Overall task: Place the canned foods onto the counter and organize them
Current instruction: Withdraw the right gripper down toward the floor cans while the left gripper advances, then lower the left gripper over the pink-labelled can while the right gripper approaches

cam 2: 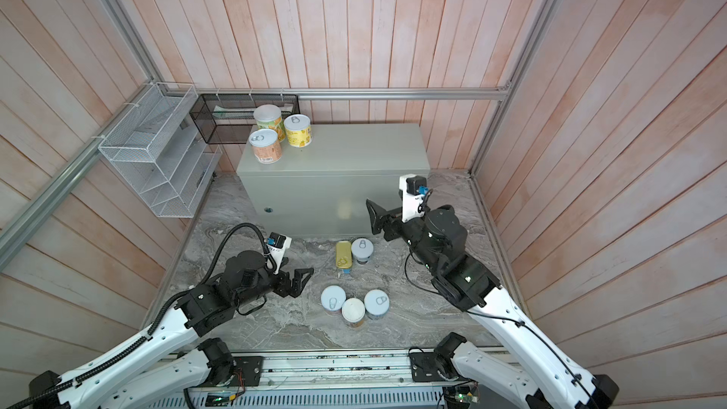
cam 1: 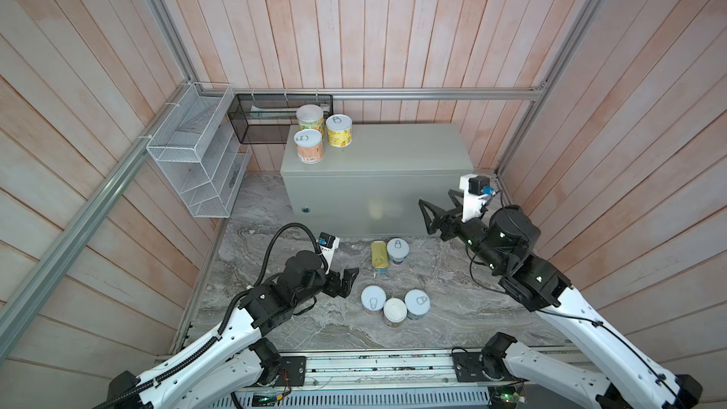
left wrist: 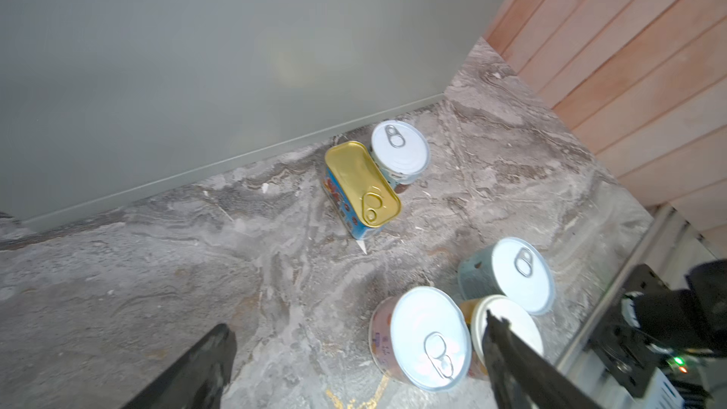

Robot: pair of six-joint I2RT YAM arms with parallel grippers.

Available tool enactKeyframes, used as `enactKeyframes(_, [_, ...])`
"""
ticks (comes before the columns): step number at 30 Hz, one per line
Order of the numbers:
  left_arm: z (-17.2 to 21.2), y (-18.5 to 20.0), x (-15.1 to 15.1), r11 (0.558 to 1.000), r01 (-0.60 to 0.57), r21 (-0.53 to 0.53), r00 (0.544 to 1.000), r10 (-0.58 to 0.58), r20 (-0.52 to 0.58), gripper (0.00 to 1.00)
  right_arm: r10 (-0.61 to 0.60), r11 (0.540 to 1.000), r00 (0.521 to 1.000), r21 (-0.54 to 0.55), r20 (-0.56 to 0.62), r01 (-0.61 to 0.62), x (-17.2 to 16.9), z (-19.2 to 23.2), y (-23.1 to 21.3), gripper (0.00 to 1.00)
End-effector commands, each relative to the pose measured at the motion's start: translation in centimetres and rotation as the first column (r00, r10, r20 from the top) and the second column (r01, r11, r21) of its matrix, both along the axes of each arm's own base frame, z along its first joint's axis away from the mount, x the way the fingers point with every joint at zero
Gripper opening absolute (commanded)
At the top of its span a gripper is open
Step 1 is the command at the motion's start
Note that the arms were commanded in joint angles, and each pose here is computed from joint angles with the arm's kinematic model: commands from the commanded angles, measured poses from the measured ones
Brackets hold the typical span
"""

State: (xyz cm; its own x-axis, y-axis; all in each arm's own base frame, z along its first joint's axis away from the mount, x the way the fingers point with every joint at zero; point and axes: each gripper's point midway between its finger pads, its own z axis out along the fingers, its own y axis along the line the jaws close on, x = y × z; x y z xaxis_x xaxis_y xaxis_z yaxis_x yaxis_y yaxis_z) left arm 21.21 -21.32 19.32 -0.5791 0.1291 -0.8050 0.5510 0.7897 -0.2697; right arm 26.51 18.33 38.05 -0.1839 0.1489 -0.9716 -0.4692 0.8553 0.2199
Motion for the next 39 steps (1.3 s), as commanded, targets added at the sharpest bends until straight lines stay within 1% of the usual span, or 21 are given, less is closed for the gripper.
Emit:
enactKeyframes(1, [-1.4, -1.4, -2.0, 0.996, 0.091, -0.010, 0.994, -0.091, -0.067, 0.99, -0.062, 0.998, 0.985, 0.013, -0.160, 0.064, -0.8, -5.7, -1.6, 0.92])
enactKeyframes(4, [-2.5, -2.3, -2.9, 0.990, 0.136, 0.029, 0.986, -0.133, -0.099, 0.99, -0.039, 0.996, 0.979, 0.068, -0.201, 0.054, -1.8, -7.8, -1.9, 0.92])
enactKeyframes(7, [-4.2, -2.5, -3.4, 0.985, 0.147, 0.087, 0.979, -0.133, -0.154, 0.99, -0.031, 0.993, 0.976, 0.102, -0.214, 0.054, -2.4, -8.9, -2.2, 0.92])
enactKeyframes(12, [-6.8, -3.3, -4.2, 0.970, 0.188, 0.154, 0.962, -0.150, -0.228, 0.99, -0.034, 0.993, 0.975, 0.103, -0.221, 0.058, -2.7, -9.6, -2.5, 0.92])
enactKeyframes(14, [-7.4, -3.6, -4.2, 0.966, 0.198, 0.168, 0.959, -0.156, -0.238, 1.00, -0.035, 0.993, 0.974, 0.099, -0.223, 0.058, -2.7, -9.9, -2.4, 0.92])
enactKeyframes(16, [-7.8, -4.3, -4.7, 0.957, 0.232, 0.176, 0.953, -0.187, -0.239, 1.00, -0.032, 0.994, 0.975, 0.097, -0.220, 0.054, -2.6, -10.0, -2.3, 0.92])
enactKeyframes(19, [-8.2, -4.7, -4.5, 0.955, 0.229, 0.186, 0.954, -0.182, -0.240, 1.00, 0.009, 0.995, 0.979, 0.097, -0.204, 0.010, -2.7, -9.9, -1.6, 0.93])
enactKeyframes(22, [-8.8, -5.2, -4.5, 0.953, 0.242, 0.185, 0.948, -0.192, -0.253, 1.00, 0.027, 0.995, 0.981, 0.100, -0.190, -0.008, -2.8, -9.8, -1.3, 0.94])
enactKeyframes(30, [-10.2, -6.2, -4.2, 0.933, 0.272, 0.235, 0.934, -0.197, -0.299, 1.00, 0.025, 0.996, 0.985, 0.090, -0.172, -0.009, -2.8, -9.8, -1.4, 0.95])
enactKeyframes(34, [-10.3, -7.0, -3.9, 0.933, 0.276, 0.231, 0.933, -0.203, -0.297, 1.00, 0.025, 0.995, 0.987, 0.101, -0.157, -0.009, -3.0, -9.5, -1.6, 0.95])
enactKeyframes(37, [-10.3, -8.0, -3.8, 0.936, 0.289, 0.201, 0.927, -0.222, -0.301, 1.00, 0.013, 0.995, 0.988, 0.100, -0.154, 0.003, -3.1, -9.6, -1.9, 0.95])
enactKeyframes(39, [-10.5, -8.3, -3.4, 0.935, 0.283, 0.212, 0.928, -0.211, -0.308, 1.00, -0.001, 0.995, 0.988, 0.096, -0.154, 0.016, -3.0, -9.7, -2.2, 0.95])
